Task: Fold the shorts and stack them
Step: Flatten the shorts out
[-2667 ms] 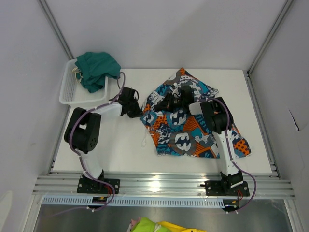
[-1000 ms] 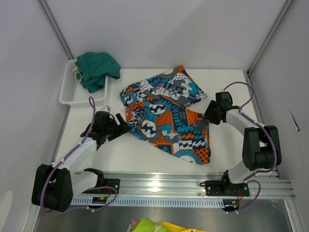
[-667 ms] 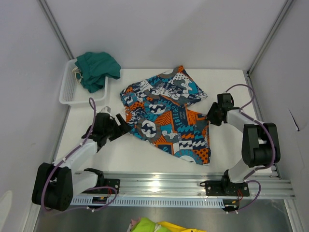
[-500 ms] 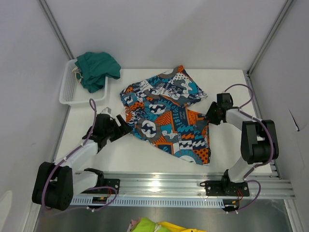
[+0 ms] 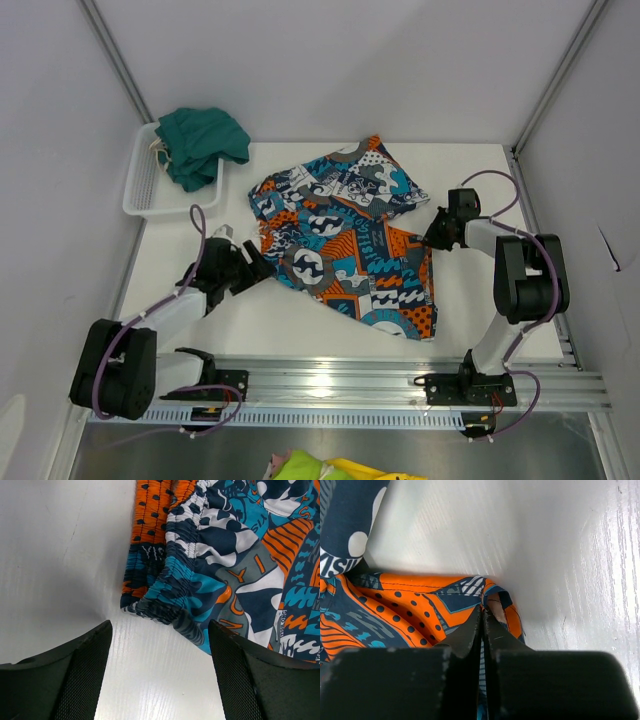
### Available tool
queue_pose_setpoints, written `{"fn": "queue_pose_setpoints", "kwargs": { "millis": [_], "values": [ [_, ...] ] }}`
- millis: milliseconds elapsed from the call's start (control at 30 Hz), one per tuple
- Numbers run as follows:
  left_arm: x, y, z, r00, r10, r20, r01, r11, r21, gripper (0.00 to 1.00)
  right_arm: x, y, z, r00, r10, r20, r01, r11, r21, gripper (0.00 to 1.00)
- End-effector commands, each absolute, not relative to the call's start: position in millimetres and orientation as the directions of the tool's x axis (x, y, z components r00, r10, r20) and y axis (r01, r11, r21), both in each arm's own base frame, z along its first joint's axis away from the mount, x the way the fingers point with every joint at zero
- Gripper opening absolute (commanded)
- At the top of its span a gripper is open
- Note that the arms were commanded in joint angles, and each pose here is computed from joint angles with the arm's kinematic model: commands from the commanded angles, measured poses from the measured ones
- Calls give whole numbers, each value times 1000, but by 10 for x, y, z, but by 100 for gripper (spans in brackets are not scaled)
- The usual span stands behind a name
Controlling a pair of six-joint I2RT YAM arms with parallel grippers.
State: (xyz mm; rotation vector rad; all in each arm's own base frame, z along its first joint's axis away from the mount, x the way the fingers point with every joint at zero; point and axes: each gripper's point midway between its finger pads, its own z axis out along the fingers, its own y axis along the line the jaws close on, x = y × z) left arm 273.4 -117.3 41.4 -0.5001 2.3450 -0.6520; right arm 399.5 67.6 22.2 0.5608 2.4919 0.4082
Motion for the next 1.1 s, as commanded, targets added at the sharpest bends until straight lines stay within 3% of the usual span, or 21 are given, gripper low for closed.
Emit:
{"fn": "queue_pose_setpoints", "kwargs": {
  "millis": [0, 200, 367, 433, 500, 600, 1033, 1067],
  "values": [
    [2818, -1219, 470, -701, -515, -493, -160, 787, -596, 79, 4173, 679, 353, -740, 470, -481, 268, 862, 430, 0],
    [2977, -1209, 515, -691, -521, -501, -175, 793, -584, 73, 4185, 693, 381, -738, 470, -485, 256, 859, 443, 0],
    [3169, -1249, 498, -690, -549, -470, -216, 777, -591, 59, 4198, 717, 422, -736, 470, -488, 244, 856, 456, 0],
    [3257, -1275, 544, -687, -554, -470, -214, 772, -598, 45, 4223, 711, 461, -730, 475, -491, 246, 853, 460, 0],
    [3342, -1303, 580, -687, -553, -472, -206, 771, -603, 18, 4245, 683, 486, -726, 483, -490, 254, 850, 462, 0],
    [3347, -1301, 561, -699, -541, -468, -209, 780, -590, 0, 4329, 598, 520, -717, 501, -486, 283, 845, 454, 0],
    [3096, -1170, 488, -735, -482, -477, -204, 828, -523, 0, 4919, 201, 407, -656, 616, -436, 393, 772, 500, 0],
    [3080, -1171, 493, -736, -478, -479, -198, 829, -523, 1, 4936, 212, 420, -661, 615, -430, 393, 772, 500, 12]
  ]
}}
